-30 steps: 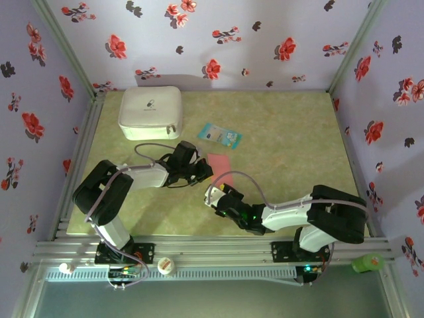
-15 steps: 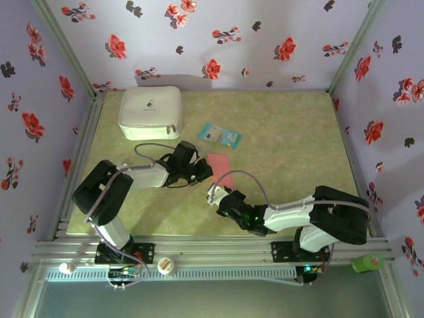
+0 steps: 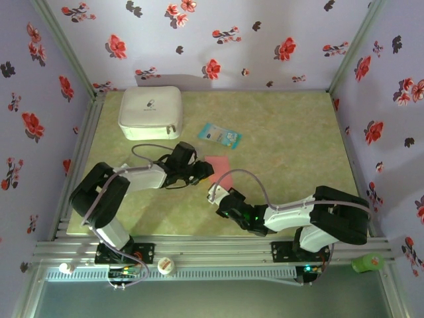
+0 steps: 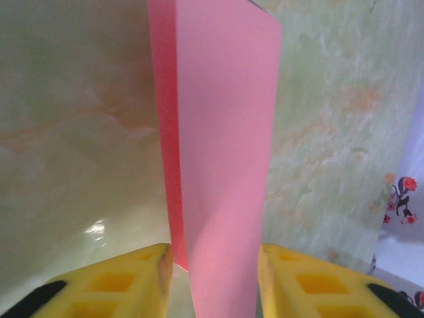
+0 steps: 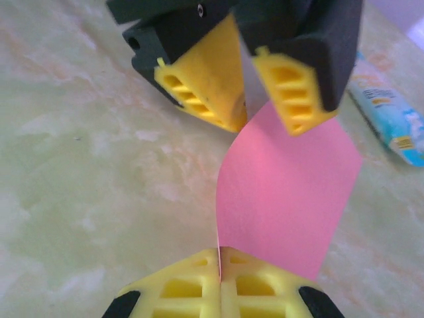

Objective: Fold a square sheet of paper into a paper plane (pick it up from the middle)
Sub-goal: Third fold the triangle at the center of the table.

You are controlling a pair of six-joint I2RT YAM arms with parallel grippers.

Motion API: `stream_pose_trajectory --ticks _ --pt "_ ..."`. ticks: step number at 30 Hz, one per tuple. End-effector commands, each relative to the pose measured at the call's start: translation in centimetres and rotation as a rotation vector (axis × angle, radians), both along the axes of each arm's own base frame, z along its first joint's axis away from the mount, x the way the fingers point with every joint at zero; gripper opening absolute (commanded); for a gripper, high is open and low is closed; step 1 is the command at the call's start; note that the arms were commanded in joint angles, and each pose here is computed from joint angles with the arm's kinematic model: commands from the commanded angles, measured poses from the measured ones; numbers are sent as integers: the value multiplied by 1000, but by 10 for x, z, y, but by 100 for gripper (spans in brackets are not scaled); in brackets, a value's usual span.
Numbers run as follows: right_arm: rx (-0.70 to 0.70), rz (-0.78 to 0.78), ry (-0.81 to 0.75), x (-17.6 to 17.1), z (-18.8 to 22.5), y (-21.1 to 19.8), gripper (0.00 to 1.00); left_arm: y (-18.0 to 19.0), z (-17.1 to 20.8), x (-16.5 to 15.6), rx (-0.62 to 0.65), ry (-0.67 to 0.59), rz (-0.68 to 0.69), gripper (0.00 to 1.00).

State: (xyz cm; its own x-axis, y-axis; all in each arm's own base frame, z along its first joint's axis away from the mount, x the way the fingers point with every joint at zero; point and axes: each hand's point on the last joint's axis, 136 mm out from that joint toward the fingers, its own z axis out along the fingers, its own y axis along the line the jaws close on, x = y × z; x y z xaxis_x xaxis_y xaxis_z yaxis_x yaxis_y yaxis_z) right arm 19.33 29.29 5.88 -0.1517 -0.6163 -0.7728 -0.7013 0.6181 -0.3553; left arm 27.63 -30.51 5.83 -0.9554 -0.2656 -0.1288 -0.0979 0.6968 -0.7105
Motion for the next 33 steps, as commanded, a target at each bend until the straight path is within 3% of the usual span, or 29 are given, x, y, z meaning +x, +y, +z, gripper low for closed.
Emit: stream_pose_trajectory --ticks 1,7,13,24,33 --pt "101 1 121 -5 2 8 0 25 11 4 89 -51 60 45" --pt "276 40 393 -11 1 22 0 47 40 15 146 -126 89 50" --pt "400 31 546 -5 10 31 3 21 45 25 114 -126 -26 48" --pt "510 -18 644 6 8 28 5 -16 27 45 59 -73 -110 38" --pt "552 -27 699 8 5 30 5 -22 -11 44 71 -1 -135 32"
